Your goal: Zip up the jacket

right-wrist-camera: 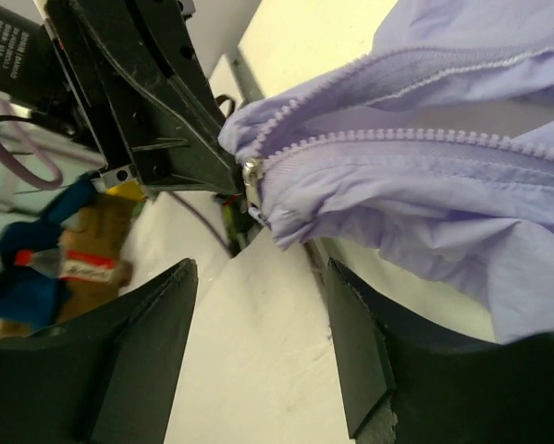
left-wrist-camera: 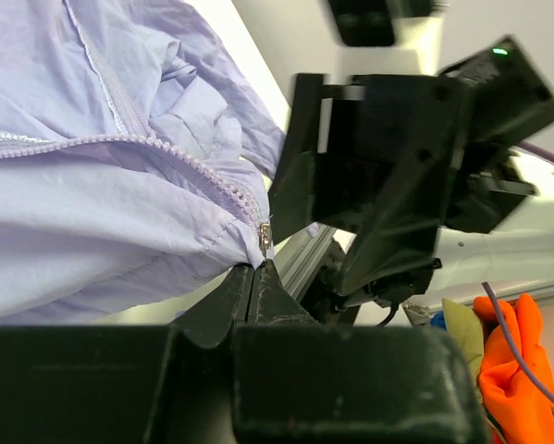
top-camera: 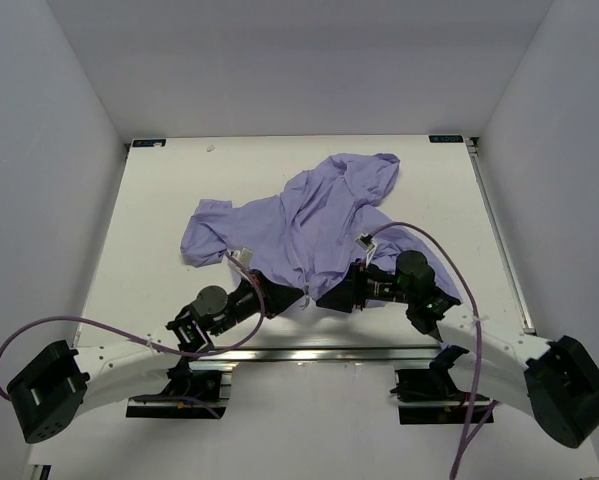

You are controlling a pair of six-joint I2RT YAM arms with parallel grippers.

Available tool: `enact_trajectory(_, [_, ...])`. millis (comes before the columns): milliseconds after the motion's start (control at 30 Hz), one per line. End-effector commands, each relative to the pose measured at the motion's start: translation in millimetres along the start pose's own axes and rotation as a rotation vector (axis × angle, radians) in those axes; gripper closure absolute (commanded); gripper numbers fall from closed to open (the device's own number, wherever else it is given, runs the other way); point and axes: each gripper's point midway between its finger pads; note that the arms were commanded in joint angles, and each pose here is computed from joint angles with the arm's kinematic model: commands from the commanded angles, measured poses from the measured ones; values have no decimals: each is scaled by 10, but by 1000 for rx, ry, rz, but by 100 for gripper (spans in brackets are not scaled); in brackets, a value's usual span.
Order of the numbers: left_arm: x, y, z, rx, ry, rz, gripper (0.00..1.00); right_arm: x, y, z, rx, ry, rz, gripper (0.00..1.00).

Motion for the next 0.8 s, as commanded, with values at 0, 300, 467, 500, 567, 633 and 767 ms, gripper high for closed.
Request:
enact_trajectory(0, [-147,173,66,-39,-19,-3,100,-47,97,-37,-41,-131,-159,36])
enact_trajectory(300, [-177,201,133,-17,10,-24,100,130,-66,25,-124,-283,-436,42])
enact_trajectory(467, [-194,212,137,-22,4,-47,100,161,-180,216,-165,-400,-498,47])
enact_trajectory(500, [-211,229,133,-28,-1,-51,100,97,-96,200,-217,-460,-501,47])
enact_trajectory(567, [-224,239,126,-34,-8,-54,100,58,-60,240,-259,-504,-464,47])
enact_trajectory(633, [-239,247,111,-39,-14,-55,100,34,-5,261,-302,-523,-445,46])
enact_trajectory(767, [-231,242,100,-40,-13,-61,100,-37,42,352,-341,-579,-405,45])
Point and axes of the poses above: each gripper's point midway between its finger pads, its own z axis out along the fingers, its own x axis along the line the jaws close on, y = z × x, and after that the axes turned 2 degrees about z, right-handed
